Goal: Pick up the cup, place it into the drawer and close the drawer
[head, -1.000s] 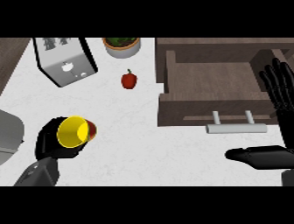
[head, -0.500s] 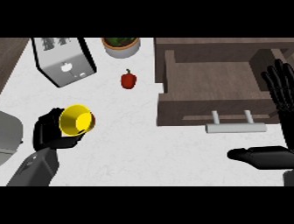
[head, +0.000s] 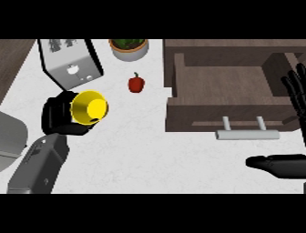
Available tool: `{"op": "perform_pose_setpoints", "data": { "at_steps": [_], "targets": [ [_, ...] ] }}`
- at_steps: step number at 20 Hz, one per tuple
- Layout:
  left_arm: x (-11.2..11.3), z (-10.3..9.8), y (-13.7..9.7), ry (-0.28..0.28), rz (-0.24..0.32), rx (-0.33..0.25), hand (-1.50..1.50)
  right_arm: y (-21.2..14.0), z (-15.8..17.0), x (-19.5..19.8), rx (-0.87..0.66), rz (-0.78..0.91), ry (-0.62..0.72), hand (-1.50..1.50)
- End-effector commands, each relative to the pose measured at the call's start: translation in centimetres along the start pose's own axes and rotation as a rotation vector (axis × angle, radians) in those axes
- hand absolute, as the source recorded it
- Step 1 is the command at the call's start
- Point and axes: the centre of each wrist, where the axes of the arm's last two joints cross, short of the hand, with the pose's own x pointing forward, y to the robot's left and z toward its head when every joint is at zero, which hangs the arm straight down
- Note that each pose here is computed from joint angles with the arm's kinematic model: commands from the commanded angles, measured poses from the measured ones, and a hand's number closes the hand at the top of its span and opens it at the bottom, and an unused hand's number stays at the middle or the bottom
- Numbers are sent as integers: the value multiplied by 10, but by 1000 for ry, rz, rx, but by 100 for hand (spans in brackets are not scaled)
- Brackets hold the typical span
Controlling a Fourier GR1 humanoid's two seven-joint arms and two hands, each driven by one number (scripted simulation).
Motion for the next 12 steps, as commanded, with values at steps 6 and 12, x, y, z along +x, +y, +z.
{"op": "perform_pose_setpoints", "data": {
  "at_steps": [6,12],
  "targets": [
    [39,-79,-92,-119,-15,-188,150,2,5,-3,-17,4,4,-150],
    [83,-113,-131,-113,-30,-260,150,4,17,0,-24,6,8,-150]
  ]
}}
